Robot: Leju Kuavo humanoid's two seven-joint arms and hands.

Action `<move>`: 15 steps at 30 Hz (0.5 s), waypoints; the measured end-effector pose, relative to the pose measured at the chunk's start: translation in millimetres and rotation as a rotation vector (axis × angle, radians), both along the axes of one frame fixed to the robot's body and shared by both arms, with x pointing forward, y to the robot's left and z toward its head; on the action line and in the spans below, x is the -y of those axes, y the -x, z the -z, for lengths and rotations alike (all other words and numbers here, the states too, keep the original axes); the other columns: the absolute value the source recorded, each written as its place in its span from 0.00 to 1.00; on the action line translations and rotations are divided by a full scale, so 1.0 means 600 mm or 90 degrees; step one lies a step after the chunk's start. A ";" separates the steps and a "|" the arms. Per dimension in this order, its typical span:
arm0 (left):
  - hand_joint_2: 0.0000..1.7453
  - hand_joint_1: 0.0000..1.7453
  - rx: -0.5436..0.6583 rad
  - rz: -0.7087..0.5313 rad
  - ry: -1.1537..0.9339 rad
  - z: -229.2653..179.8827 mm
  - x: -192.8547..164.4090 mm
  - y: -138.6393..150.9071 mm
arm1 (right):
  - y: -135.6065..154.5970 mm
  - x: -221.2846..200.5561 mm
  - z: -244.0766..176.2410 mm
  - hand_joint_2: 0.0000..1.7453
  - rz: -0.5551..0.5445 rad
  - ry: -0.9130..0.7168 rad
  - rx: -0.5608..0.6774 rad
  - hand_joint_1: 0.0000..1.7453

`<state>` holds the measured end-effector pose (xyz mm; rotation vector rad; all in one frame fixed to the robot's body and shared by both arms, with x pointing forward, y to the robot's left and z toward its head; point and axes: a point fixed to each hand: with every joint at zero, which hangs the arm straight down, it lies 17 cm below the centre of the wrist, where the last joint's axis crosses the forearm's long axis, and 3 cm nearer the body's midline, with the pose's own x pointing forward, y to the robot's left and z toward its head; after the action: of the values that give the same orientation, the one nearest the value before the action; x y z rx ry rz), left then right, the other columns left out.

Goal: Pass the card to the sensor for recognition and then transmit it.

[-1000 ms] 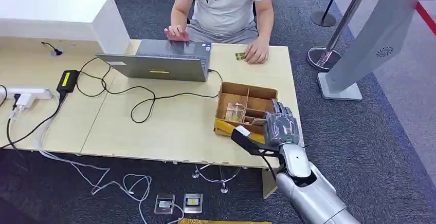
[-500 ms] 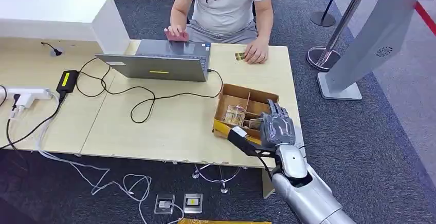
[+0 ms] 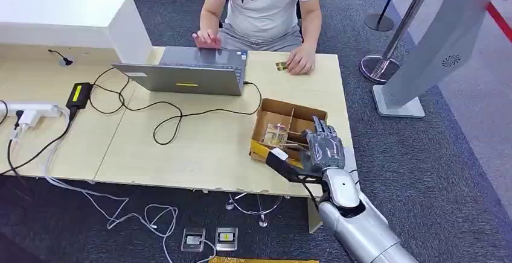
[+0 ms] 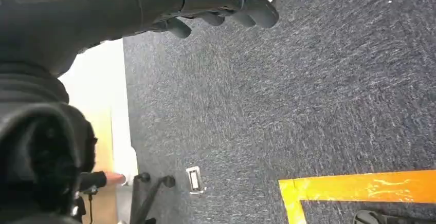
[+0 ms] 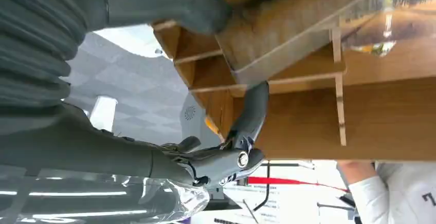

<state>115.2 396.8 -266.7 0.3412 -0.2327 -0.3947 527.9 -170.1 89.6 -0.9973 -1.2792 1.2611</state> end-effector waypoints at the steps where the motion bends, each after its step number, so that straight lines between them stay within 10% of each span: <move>1: 0.00 0.00 0.001 0.000 -0.002 0.000 -0.001 0.000 | -0.001 0.001 -0.002 1.00 0.001 -0.001 0.001 0.00; 15: 0.00 0.00 0.001 0.004 -0.003 0.000 -0.001 0.000 | -0.004 0.000 0.004 1.00 -0.004 -0.003 0.002 0.00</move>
<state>115.4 397.5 -266.6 0.3459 -0.2339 -0.4007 530.5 -170.1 87.3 -0.9938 -1.2881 1.2617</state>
